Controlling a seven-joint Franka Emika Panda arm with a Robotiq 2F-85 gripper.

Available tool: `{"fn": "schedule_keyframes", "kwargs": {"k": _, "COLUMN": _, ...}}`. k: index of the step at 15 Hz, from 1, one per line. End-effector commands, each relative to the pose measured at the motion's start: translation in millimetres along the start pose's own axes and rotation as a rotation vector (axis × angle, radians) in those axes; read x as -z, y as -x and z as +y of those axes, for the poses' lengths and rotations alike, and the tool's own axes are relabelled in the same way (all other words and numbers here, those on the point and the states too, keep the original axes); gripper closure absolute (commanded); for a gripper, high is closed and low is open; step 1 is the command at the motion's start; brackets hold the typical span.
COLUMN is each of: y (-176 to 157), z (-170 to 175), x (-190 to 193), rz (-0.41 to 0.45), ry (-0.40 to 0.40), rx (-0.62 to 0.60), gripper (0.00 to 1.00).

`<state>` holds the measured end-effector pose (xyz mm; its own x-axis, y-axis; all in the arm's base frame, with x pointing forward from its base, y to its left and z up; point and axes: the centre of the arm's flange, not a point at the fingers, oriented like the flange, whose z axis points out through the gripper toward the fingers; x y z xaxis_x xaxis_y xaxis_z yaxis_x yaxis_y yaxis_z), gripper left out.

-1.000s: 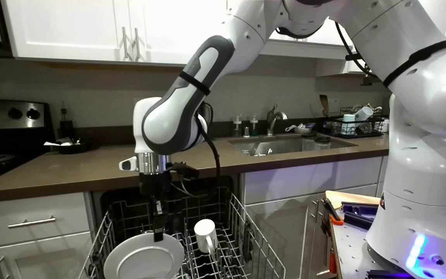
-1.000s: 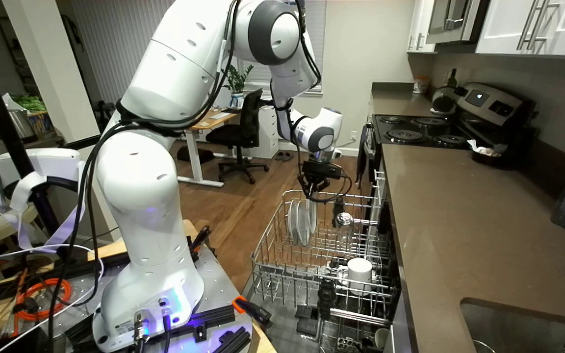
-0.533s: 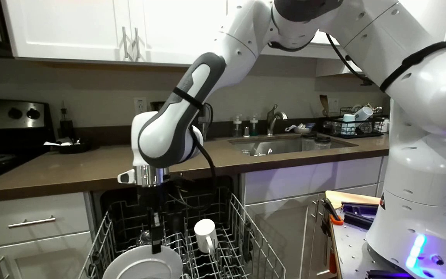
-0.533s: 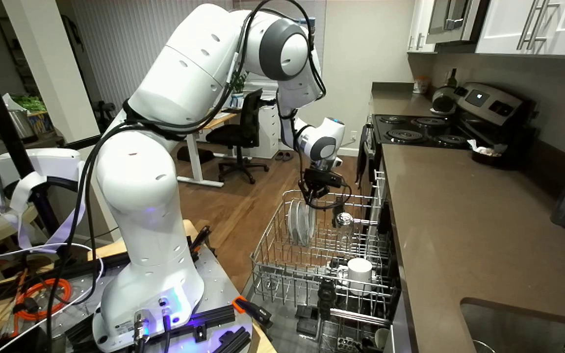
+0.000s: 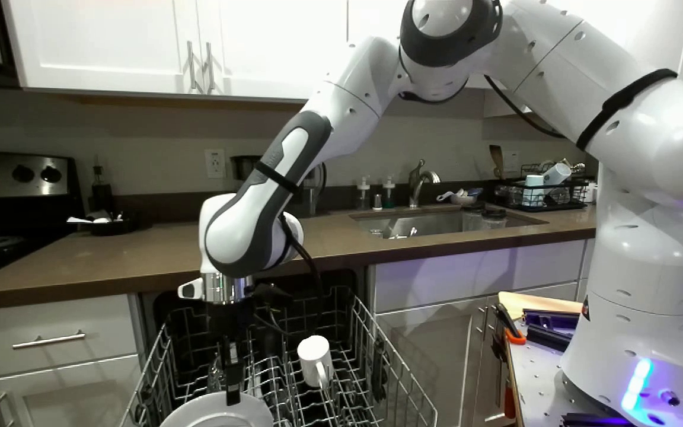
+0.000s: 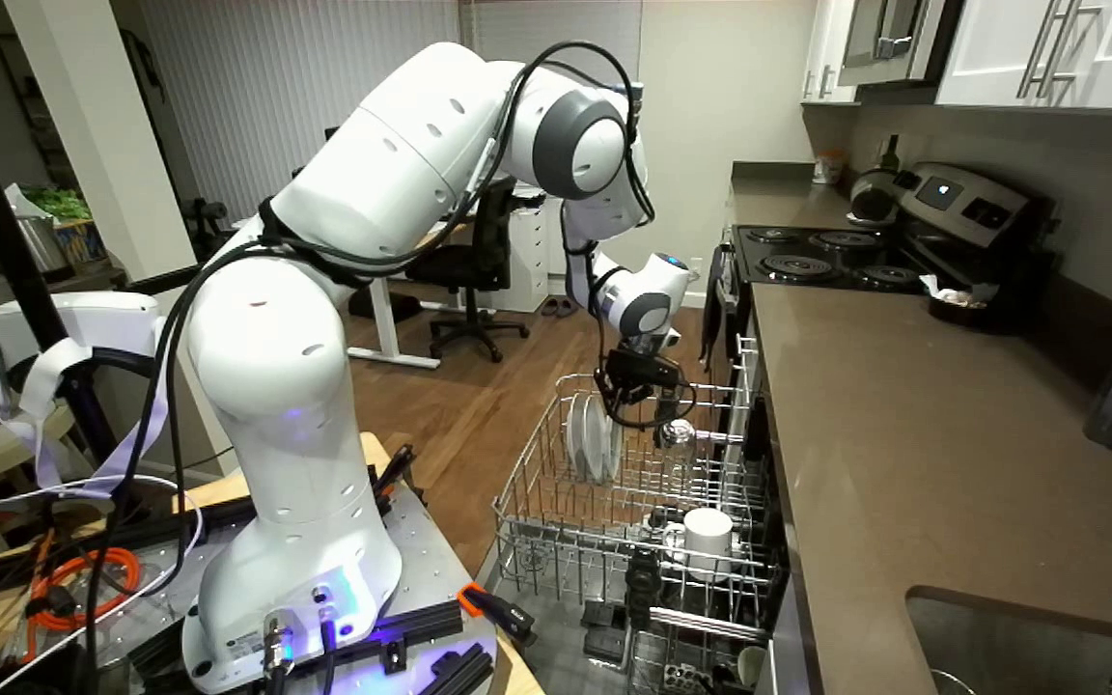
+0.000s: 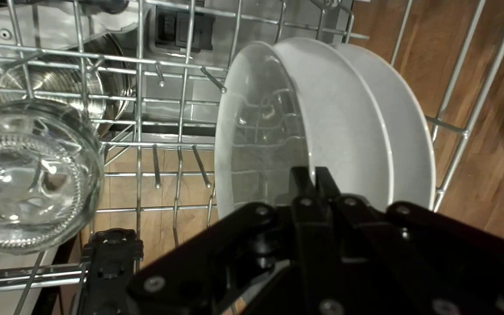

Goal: Place the white plate from the counter on the left side of the dishwasher

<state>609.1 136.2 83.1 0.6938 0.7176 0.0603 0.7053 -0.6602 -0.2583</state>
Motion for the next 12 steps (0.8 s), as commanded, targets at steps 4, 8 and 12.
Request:
{"fn": "schedule_keyframes", "kwargs": {"k": 4, "y": -12.3, "z": 11.4, "x": -11.9, "rz": 0.019, "ry": -0.059, "rx": 0.016, "gripper": 0.95}}
{"fn": "schedule_keyframes", "kwargs": {"k": 8, "y": -12.5, "z": 10.1, "x": -12.2, "rz": -0.002, "ry": -0.076, "rx": 0.012, "gripper": 0.96}}
{"fn": "schedule_keyframes", "kwargs": {"k": 12, "y": -11.3, "z": 7.0, "x": -10.7, "rz": -0.016, "ry": -0.08, "rx": 0.007, "gripper": 0.74}}
